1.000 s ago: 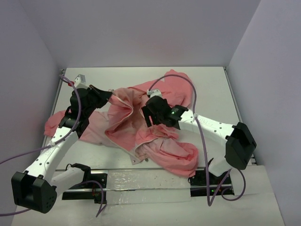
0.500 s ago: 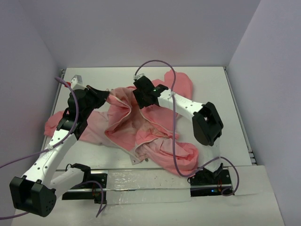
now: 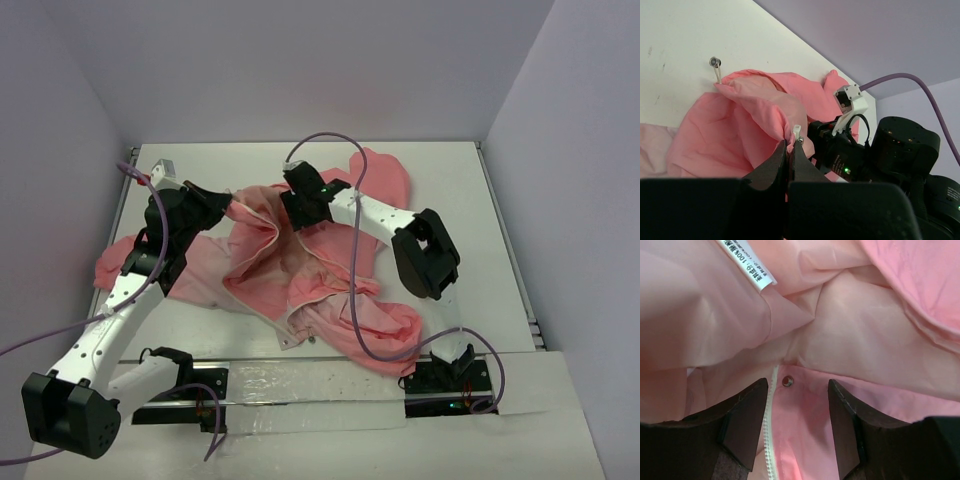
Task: Zip up the jacket
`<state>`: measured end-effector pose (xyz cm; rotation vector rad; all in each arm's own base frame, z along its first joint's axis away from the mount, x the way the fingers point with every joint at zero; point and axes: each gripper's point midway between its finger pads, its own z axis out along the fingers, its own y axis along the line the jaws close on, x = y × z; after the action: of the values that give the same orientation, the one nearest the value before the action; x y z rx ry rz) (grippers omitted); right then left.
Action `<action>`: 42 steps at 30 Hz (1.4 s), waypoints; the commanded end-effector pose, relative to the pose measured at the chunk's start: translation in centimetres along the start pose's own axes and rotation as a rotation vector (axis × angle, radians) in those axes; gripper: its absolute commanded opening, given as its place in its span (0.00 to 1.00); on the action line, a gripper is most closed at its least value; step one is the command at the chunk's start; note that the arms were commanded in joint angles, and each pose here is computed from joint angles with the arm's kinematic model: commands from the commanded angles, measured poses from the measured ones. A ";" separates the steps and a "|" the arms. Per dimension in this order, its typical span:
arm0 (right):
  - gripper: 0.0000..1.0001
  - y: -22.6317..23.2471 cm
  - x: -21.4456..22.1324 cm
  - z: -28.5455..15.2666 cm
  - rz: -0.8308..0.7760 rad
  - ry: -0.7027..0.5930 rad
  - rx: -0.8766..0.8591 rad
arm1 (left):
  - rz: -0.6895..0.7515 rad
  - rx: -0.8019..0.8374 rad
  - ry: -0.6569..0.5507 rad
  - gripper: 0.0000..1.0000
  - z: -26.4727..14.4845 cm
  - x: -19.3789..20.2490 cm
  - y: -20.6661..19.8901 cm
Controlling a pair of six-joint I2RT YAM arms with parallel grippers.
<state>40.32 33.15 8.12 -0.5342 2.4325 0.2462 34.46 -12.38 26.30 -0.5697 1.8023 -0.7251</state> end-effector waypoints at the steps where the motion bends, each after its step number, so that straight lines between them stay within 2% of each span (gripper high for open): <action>1: 0.59 0.3 -1.2 0.4 0.040 -0.067 -0.003 | 0.009 0.012 -0.024 0.00 0.1 -0.8 -0.4; 5: 0.59 -0.8 -0.2 1.4 0.039 -0.046 0.065 | 0.003 0.024 -0.024 0.00 0.1 -0.8 -0.7; 9: 0.64 -1.7 1.4 2.6 0.035 -0.016 0.109 | 0.000 0.028 -0.023 0.00 0.1 -0.9 -0.8; 23: 0.67 -1.4 4.9 4.0 0.057 0.027 0.112 | -0.011 0.031 -0.016 0.00 0.4 -0.5 -0.7; 31: 0.69 -0.7 0.1 -1.9 0.092 -0.115 0.052 | -0.011 0.028 -0.016 0.00 0.4 -0.5 -0.6; 39: 0.69 -0.7 0.4 -3.1 0.099 -0.117 0.038 | -0.016 0.038 -0.014 0.00 0.2 -0.4 -0.7; 42: 0.69 -0.4 1.3 -2.4 0.091 -0.080 0.026 | -0.015 0.035 -0.015 0.00 0.1 -0.4 -0.6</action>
<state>39.31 31.61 9.33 -0.3872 2.3571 0.2523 34.55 -12.65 25.57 -0.5747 1.8210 -0.7340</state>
